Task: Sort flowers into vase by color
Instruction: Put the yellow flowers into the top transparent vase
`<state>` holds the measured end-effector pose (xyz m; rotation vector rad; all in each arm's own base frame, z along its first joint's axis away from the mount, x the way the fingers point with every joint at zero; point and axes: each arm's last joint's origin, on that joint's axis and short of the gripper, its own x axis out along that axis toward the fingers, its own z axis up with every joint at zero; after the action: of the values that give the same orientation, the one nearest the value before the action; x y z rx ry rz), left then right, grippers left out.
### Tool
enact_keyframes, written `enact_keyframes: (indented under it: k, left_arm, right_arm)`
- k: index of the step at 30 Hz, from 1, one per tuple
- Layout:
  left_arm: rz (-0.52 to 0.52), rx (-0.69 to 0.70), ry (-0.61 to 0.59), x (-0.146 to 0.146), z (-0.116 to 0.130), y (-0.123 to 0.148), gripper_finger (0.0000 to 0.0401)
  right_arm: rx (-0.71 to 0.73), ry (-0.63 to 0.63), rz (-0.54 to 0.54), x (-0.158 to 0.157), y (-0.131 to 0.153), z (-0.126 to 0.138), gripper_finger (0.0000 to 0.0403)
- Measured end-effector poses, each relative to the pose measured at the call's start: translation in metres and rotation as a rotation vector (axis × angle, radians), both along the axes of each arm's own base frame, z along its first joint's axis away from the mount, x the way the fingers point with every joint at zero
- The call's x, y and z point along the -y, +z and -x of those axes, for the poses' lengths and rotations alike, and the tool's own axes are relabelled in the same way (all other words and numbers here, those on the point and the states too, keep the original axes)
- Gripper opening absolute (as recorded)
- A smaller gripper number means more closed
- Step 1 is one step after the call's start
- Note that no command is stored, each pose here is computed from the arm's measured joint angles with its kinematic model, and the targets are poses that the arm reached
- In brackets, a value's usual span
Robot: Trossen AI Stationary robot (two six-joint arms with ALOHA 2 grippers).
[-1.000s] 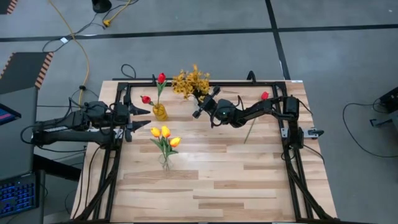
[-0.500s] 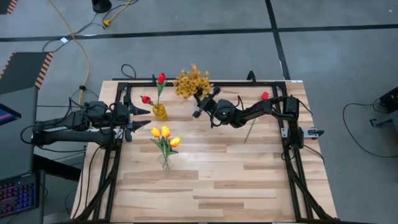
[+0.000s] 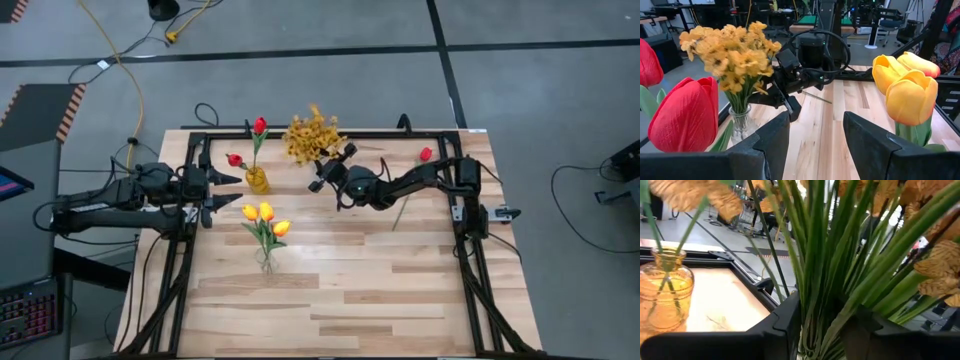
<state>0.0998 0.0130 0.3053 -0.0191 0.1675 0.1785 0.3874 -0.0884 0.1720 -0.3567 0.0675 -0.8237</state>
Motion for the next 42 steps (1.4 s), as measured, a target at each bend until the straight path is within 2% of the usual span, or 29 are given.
enact_keyframes:
  k: [3, 8, 13, 21, 27, 42]
  left_arm:
    - [0.0, 0.0, 0.0, 0.0, 0.0, 0.0, 0.0176]
    - [0.0, 0.0, 0.0, 0.0, 0.0, 0.0, 0.0176]
    - [0.0, 0.0, 0.0, 0.0, 0.0, 0.0, 0.0176]
    - [0.0, 0.0, 0.0, 0.0, 0.0, 0.0, 0.0176]
    - [-0.001, 0.0, 0.0, 0.0, 0.0, 0.0, 0.0176]
    - [-0.005, -0.001, -0.01, 0.0, 0.0, 0.0, 0.0176]
  right_arm:
    - [0.001, -0.004, 0.0, -0.002, 0.0, 0.0, 0.0142]
    - [0.004, -0.096, -0.009, 0.0, 0.0, 0.002, 0.0148]
    - [0.011, -0.1, -0.009, 0.001, 0.002, 0.0, 0.0158]
    - [-0.006, -0.1, -0.011, 0.003, 0.013, -0.011, 0.0198]
    - [-0.056, -0.168, -0.023, 0.0, 0.015, -0.017, 0.0223]
    - [-0.057, -0.248, -0.03, -0.023, 0.019, -0.021, 0.0224]
